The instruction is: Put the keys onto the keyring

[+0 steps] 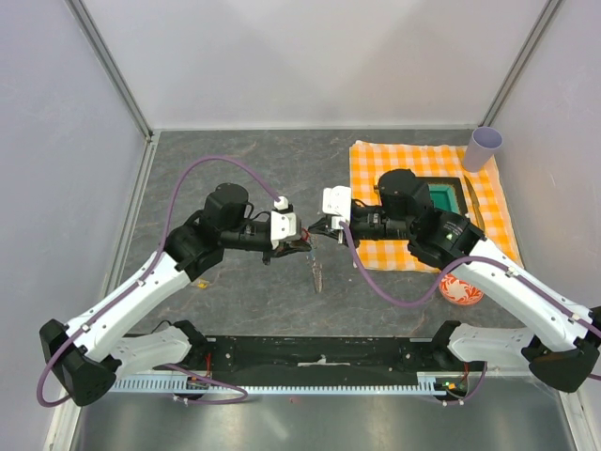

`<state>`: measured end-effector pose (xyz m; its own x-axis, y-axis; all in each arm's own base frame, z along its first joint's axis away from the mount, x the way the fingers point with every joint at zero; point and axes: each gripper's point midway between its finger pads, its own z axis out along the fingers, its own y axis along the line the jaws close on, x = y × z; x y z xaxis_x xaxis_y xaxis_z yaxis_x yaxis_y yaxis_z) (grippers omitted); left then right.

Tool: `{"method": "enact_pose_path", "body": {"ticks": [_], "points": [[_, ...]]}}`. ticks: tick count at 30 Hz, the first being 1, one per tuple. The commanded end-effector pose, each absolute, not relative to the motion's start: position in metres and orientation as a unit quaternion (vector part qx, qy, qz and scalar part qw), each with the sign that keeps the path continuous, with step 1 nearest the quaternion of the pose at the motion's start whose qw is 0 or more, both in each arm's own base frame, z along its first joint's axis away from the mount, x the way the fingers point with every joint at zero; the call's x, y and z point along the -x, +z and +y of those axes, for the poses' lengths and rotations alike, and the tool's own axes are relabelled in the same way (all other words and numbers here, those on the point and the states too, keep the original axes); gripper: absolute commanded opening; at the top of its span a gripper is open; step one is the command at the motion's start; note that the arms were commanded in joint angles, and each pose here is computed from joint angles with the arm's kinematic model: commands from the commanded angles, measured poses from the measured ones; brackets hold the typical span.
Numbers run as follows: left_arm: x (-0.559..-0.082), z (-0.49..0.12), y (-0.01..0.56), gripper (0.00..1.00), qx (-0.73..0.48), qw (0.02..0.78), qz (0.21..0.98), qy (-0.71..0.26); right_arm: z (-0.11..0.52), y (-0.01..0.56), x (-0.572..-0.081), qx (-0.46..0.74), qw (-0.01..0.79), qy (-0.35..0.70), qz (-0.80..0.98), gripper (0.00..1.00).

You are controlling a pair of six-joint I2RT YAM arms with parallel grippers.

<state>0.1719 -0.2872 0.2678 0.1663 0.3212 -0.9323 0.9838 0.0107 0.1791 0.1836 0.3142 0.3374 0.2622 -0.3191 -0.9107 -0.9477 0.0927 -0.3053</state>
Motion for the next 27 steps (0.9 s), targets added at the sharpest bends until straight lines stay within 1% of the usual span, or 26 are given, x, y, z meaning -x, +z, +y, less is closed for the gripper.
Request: {"method": "enact_pose_path", "body": {"ticks": [1, 7, 12, 13, 15, 20, 27], "points": [[-0.177, -0.286, 0.302, 0.02, -0.605, 0.521, 0.502, -0.333, 0.313, 0.349, -0.186, 0.593, 0.541, 0.294, 0.518, 0.0], [-0.189, -0.271, 0.315, 0.02, -0.586, 0.567, 0.506, -0.282, 0.29, 0.336, -0.193, 0.565, 0.551, 0.255, 0.559, 0.0], [-0.195, -0.268, 0.316, 0.02, -0.578, 0.574, 0.516, -0.265, 0.286, 0.339, -0.193, 0.543, 0.568, 0.258, 0.562, 0.0], [-0.196, -0.267, 0.317, 0.02, -0.576, 0.576, 0.517, -0.262, 0.286, 0.332, -0.194, 0.539, 0.567, 0.259, 0.567, 0.0], [-0.199, -0.263, 0.319, 0.02, -0.569, 0.584, 0.522, -0.25, 0.288, 0.342, -0.196, 0.517, 0.591, 0.269, 0.558, 0.0], [-0.207, -0.254, 0.322, 0.02, -0.558, 0.603, 0.525, -0.222, 0.284, 0.343, -0.209, 0.483, 0.611, 0.259, 0.571, 0.0], [-0.223, -0.244, 0.325, 0.02, -0.531, 0.614, 0.535, -0.232, 0.262, 0.364, -0.227, 0.423, 0.66, 0.239, 0.573, 0.0]]}}
